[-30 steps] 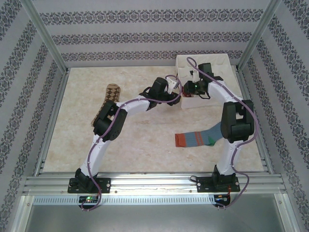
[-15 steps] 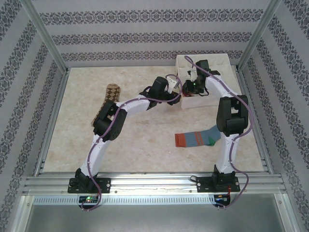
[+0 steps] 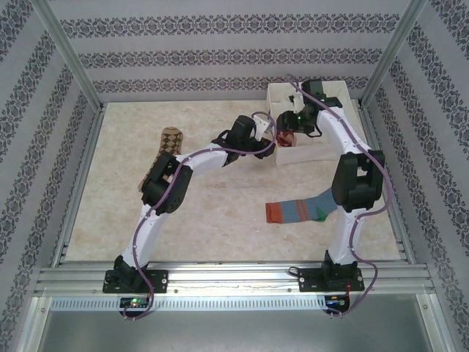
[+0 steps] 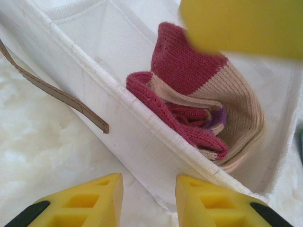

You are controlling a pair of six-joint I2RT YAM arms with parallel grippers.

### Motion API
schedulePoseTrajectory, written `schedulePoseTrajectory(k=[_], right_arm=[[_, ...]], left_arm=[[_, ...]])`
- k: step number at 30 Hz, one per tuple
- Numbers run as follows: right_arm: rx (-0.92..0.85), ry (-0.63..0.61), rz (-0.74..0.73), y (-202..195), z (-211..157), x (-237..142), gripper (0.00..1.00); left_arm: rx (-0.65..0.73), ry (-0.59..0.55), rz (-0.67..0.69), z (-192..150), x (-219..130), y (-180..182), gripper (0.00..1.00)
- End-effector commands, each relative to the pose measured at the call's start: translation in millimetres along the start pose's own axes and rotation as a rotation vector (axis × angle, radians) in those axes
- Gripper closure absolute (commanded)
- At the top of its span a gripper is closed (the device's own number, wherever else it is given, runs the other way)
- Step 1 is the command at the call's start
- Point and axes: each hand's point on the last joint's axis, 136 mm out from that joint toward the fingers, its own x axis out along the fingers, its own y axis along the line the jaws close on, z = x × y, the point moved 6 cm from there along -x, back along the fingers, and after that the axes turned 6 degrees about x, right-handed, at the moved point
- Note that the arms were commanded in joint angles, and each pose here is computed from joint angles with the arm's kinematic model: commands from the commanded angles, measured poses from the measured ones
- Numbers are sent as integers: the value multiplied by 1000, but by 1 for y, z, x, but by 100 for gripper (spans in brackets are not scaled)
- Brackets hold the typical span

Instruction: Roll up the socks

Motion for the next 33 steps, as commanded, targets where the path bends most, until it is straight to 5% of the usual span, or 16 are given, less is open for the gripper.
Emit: schedulePoseTrajectory(k=[1,11,22,27,33], right_arm=[[12,-23,-11,1,4,-17,40],[24,61,-8,-3,-20,18,70],[18,150,-80,-22,-31,67,89],[9,124,-70,-13,-21,53,85],[-24,32,-51,8,2,-3,55]], left_arm=[[24,-59,-16,26,-12,-5,65],[27,-51,-16,22,-15,-5,66],[29,-41,-21,19,-17,-5,66],[53,-50,-14,24,-23,-6,65],[104,-87,-4,35,-40,-5,59]])
